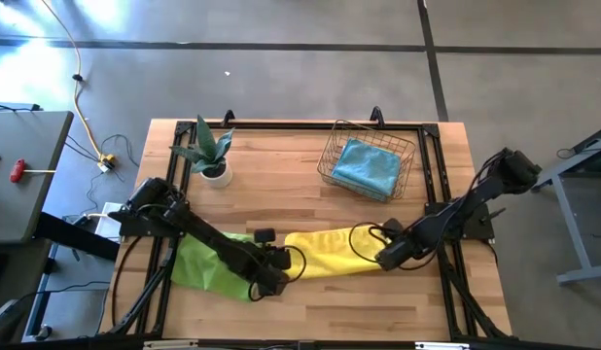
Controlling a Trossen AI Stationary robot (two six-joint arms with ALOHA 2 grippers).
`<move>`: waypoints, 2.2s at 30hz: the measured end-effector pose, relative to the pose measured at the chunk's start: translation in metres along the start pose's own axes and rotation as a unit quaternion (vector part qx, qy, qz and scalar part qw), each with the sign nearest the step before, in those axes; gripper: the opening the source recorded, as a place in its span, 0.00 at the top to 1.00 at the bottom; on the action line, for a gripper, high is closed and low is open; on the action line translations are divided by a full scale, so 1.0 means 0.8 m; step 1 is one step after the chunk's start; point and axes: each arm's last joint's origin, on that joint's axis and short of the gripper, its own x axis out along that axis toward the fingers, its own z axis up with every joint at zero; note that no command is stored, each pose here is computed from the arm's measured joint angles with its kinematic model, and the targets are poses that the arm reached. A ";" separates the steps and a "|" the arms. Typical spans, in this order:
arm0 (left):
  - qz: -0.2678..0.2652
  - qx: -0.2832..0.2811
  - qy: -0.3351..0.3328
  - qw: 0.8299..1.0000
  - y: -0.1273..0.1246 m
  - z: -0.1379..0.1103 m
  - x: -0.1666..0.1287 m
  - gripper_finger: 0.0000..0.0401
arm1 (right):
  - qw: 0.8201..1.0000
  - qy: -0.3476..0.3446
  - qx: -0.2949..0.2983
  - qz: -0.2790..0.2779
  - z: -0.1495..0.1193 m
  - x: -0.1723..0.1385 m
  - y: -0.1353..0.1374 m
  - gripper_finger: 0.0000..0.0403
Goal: Fold microfiber towels
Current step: Fold the yellow microfiber towel
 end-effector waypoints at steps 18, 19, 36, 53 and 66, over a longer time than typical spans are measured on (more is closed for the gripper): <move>0.095 -0.005 -0.039 0.995 0.011 0.001 -0.004 0.87 | 0.999 -0.002 0.026 0.020 0.049 -0.073 0.076 1.00; 0.100 -0.006 -0.041 0.994 0.012 0.001 -0.004 0.87 | 0.999 -0.006 0.020 0.025 0.053 -0.072 0.085 1.00; 0.149 0.001 -0.082 0.985 -0.001 -0.013 -0.009 0.87 | 0.995 -0.052 -0.067 0.056 0.119 -0.058 0.202 1.00; 0.179 0.004 -0.096 0.979 -0.002 -0.022 -0.008 0.87 | 0.977 -0.105 -0.153 0.101 0.130 -0.051 0.227 0.98; 0.178 -0.005 -0.109 0.978 -0.002 -0.018 -0.008 0.87 | 0.953 -0.108 -0.255 0.121 0.136 -0.078 0.235 0.58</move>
